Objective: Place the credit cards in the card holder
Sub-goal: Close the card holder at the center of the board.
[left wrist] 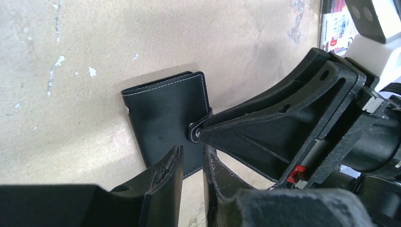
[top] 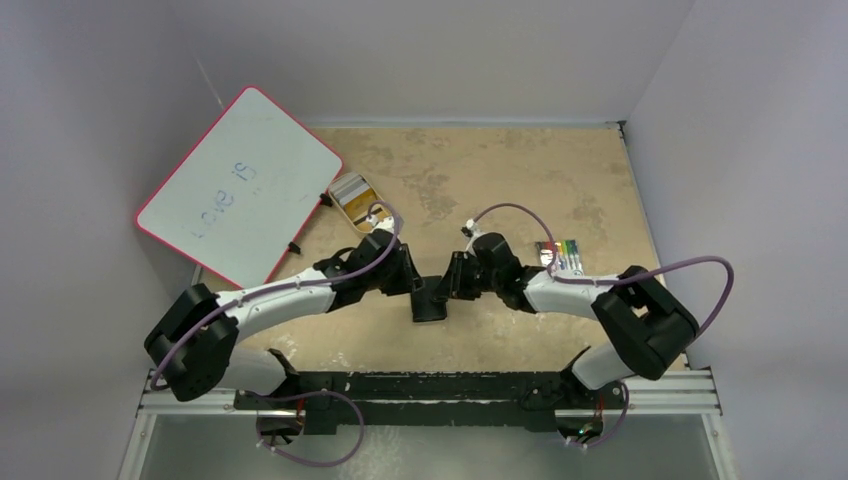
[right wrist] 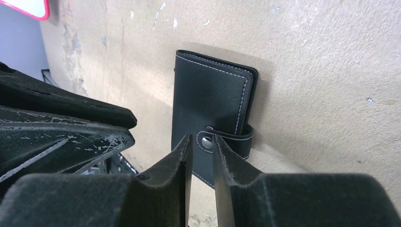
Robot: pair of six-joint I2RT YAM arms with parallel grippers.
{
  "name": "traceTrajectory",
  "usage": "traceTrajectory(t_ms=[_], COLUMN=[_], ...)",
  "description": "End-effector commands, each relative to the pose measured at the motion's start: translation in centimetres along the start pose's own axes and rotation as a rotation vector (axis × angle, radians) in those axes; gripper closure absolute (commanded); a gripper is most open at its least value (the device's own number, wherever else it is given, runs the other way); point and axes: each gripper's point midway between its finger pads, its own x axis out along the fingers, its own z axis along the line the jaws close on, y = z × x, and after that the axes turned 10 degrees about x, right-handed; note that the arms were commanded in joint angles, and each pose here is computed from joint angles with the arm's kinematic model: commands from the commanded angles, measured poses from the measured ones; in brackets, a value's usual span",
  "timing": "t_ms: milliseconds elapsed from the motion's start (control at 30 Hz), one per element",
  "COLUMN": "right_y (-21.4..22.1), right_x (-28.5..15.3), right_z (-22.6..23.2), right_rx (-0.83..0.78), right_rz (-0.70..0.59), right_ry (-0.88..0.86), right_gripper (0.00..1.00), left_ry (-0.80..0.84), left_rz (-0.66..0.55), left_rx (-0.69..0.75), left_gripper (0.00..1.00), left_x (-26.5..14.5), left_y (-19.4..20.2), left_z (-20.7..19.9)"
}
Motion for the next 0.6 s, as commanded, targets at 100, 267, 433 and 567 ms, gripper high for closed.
traceTrajectory(t_ms=[100, 267, 433, 567], right_y=[-1.0, -1.2, -1.2, -1.0], right_x=[-0.9, -1.3, -1.8, -1.8], right_z=[0.5, 0.4, 0.2, 0.7], right_rx=[-0.069, -0.073, -0.077, -0.078], right_rz=[-0.072, -0.084, -0.093, -0.085], right_ry=[0.118, 0.148, 0.166, 0.127], right_gripper=[0.76, 0.76, 0.76, 0.76], left_ry=[-0.083, -0.094, -0.092, -0.068], left_rz=[-0.048, -0.012, 0.034, 0.018], left_rx=[0.024, 0.039, 0.075, 0.094], left_gripper=[0.76, 0.70, 0.68, 0.71], left_x=[-0.7, 0.3, 0.9, 0.7], left_y=[-1.7, -1.0, -0.5, -1.2], left_z=[1.4, 2.5, 2.4, 1.7])
